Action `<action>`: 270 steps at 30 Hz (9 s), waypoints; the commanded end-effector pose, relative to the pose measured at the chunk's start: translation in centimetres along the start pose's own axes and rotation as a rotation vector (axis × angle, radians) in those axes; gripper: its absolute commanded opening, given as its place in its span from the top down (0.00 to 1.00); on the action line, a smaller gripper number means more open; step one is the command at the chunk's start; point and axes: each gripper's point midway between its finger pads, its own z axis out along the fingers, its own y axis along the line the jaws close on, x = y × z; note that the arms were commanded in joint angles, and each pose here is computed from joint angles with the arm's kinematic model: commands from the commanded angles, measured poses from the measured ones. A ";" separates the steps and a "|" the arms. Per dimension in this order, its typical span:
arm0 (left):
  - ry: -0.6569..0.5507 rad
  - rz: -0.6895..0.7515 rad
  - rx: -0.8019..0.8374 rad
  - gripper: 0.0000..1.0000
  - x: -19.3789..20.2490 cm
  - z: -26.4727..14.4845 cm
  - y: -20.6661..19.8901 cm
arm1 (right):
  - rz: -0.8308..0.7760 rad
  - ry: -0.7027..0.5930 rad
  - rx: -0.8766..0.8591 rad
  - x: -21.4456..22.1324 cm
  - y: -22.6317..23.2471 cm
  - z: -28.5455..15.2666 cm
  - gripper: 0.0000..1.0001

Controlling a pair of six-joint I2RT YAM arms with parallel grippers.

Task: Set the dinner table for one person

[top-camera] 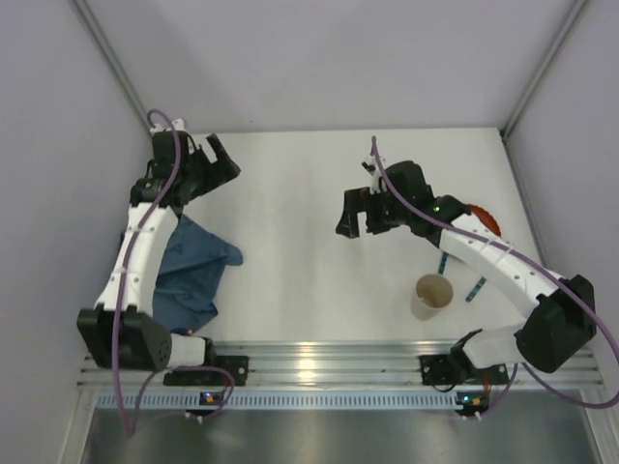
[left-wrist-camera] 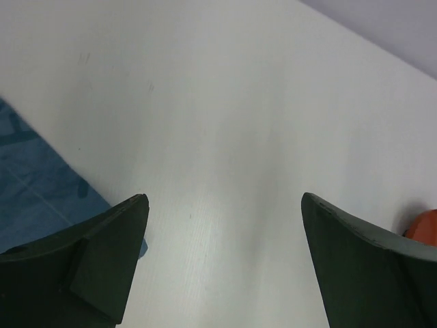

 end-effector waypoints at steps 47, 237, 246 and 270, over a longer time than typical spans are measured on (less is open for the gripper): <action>0.019 -0.327 -0.717 0.01 14.2 -0.9 15.9 | 0.005 0.361 -0.341 7.9 10.4 3.6 0.00; 0.408 -0.027 -0.212 0.17 14.1 9.6 -6.4 | 0.393 0.218 0.683 5.5 -14.9 -15.4 0.00; 0.459 -0.152 -0.296 0.18 17.0 7.8 3.5 | 0.488 0.219 0.674 10.5 -13.3 -16.9 0.00; 0.561 -0.224 -0.369 0.19 25.2 5.0 8.4 | 0.512 0.237 0.669 13.3 -13.8 -15.6 0.05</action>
